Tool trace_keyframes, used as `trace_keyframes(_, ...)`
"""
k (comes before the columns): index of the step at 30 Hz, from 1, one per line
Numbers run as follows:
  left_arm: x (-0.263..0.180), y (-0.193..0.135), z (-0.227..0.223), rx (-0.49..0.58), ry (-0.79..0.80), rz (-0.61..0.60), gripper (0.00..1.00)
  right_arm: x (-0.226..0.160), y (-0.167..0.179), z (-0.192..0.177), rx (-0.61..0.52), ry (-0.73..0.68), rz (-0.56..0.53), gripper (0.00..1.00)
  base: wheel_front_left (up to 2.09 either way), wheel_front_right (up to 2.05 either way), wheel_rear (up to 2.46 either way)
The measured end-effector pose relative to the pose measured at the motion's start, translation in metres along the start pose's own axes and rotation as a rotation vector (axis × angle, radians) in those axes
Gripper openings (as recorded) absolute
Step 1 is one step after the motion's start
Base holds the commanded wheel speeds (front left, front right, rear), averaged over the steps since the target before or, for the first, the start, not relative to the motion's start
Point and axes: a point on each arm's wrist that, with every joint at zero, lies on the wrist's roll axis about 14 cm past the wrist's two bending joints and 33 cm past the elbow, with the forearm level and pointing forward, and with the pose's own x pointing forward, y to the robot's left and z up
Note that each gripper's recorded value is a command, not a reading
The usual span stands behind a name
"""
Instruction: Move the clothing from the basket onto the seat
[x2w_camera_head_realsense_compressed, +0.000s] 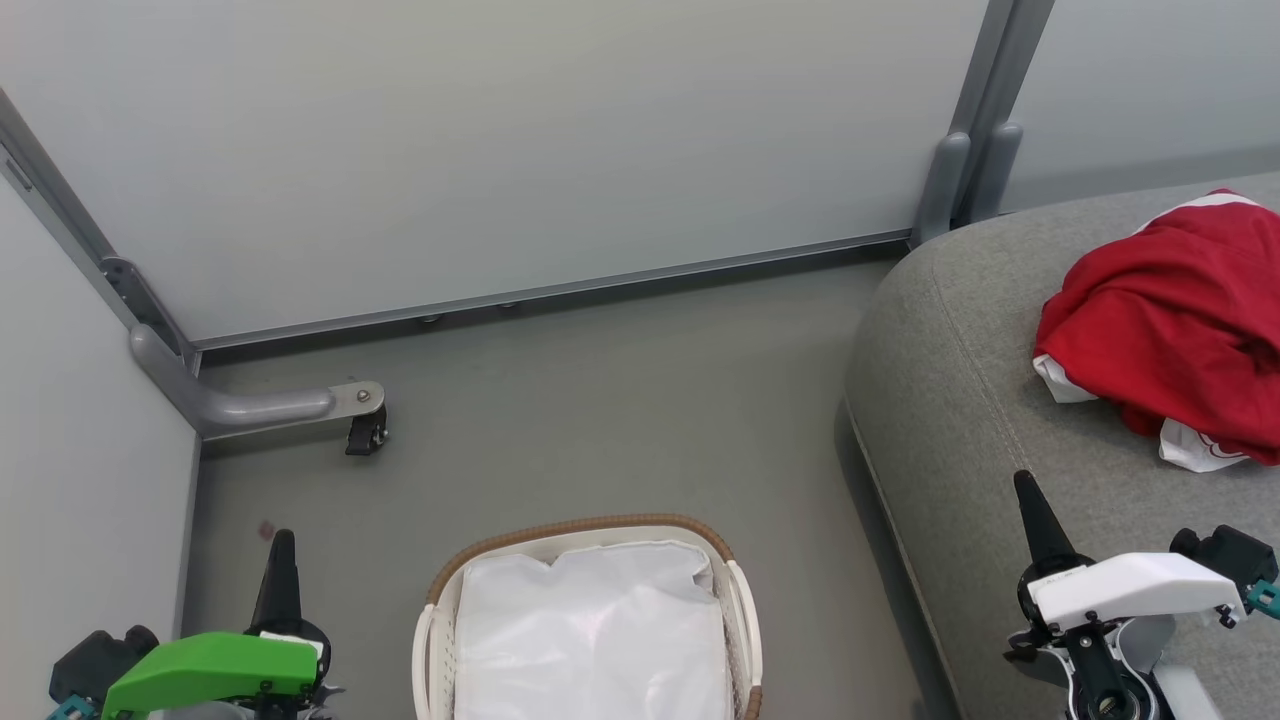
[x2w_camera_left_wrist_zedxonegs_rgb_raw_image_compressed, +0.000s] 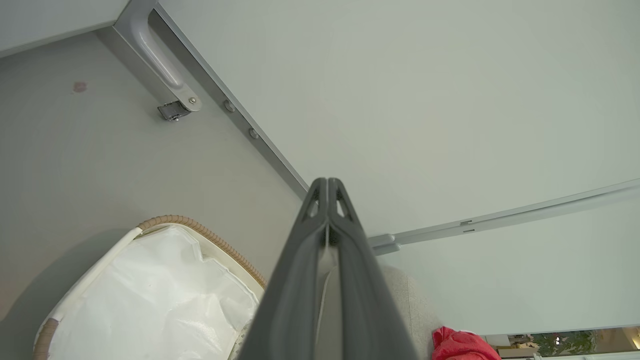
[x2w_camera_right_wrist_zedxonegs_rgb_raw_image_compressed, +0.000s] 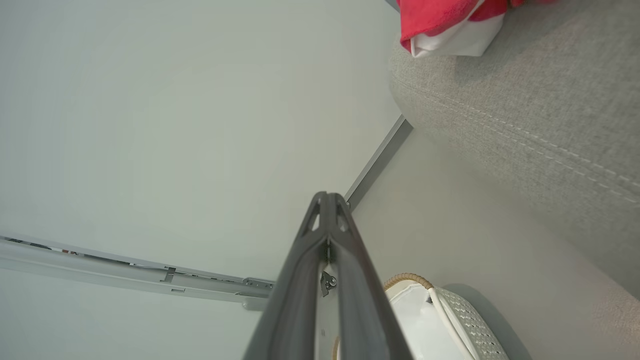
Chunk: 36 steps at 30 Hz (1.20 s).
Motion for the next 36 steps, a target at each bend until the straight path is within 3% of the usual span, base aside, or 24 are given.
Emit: trace_keyframes(36,0.008,-0.024,0.015,-0.300,-0.005,-0.078,0.00,0.001,0.011,0.013,0.325,-0.011,0.046,0.00,0.00,0.00,0.00)
